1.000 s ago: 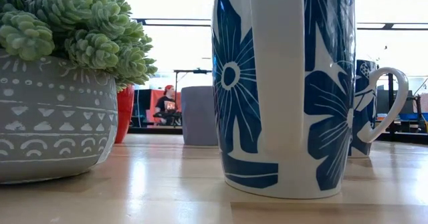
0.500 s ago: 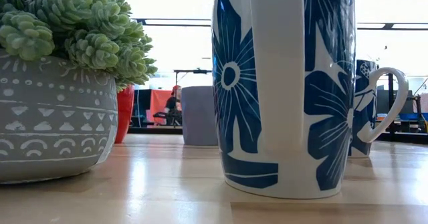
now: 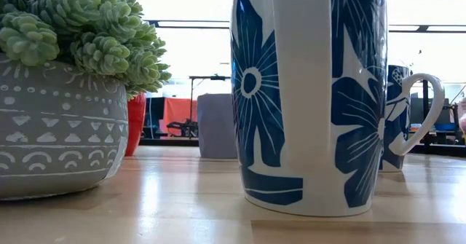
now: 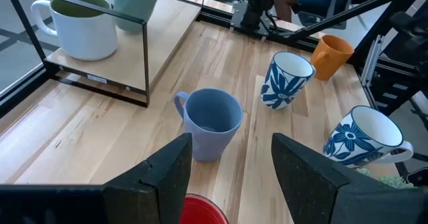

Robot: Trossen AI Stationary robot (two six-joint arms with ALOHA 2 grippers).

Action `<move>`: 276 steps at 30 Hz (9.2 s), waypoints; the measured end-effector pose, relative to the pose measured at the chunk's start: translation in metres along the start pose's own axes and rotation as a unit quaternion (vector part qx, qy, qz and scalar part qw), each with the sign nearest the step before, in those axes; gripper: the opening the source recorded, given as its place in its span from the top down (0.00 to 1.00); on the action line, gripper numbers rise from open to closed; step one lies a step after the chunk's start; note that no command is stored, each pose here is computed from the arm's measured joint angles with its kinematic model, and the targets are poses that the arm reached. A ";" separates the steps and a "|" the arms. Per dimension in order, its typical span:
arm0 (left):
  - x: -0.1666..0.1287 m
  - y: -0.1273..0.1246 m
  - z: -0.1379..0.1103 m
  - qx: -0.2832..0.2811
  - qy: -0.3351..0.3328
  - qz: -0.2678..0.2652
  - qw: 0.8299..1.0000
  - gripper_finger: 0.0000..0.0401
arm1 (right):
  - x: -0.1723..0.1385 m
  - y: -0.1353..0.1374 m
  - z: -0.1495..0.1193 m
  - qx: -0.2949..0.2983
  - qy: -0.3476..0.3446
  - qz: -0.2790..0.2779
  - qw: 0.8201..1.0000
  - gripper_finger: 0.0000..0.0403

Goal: Place coffee mugs
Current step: Put the light green mug on the shelf, then put the red mug on the shelf

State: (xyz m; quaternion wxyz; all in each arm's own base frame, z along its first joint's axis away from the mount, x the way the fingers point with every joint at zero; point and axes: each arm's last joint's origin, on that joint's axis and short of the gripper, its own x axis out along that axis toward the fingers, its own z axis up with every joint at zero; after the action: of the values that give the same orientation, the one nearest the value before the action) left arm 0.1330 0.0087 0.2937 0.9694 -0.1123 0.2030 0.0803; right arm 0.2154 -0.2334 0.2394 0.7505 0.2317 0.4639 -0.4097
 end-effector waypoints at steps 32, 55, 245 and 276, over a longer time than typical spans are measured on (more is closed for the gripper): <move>0.000 0.000 0.000 0.000 0.000 0.000 1.000 0.52 | 0.004 -0.011 0.006 0.021 -0.015 0.019 0.999 1.00; 0.000 0.000 0.000 0.000 0.000 0.000 1.000 0.52 | 0.015 -0.006 0.004 0.006 0.015 0.044 0.999 1.00; 0.000 0.000 0.000 0.026 0.000 0.004 1.000 0.52 | -0.207 0.052 -0.080 -0.224 -0.003 0.258 0.940 0.96; 0.014 -0.002 0.008 -0.117 -0.023 -0.001 0.993 0.52 | -0.146 0.044 -0.200 -0.212 -0.273 0.463 0.816 0.96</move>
State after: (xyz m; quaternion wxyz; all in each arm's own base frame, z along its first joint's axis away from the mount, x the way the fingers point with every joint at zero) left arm 0.1495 0.0100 0.2958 0.9540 -0.2237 0.1695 0.1053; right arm 0.1166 -0.0051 0.2749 0.9779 0.1335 0.1533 0.0485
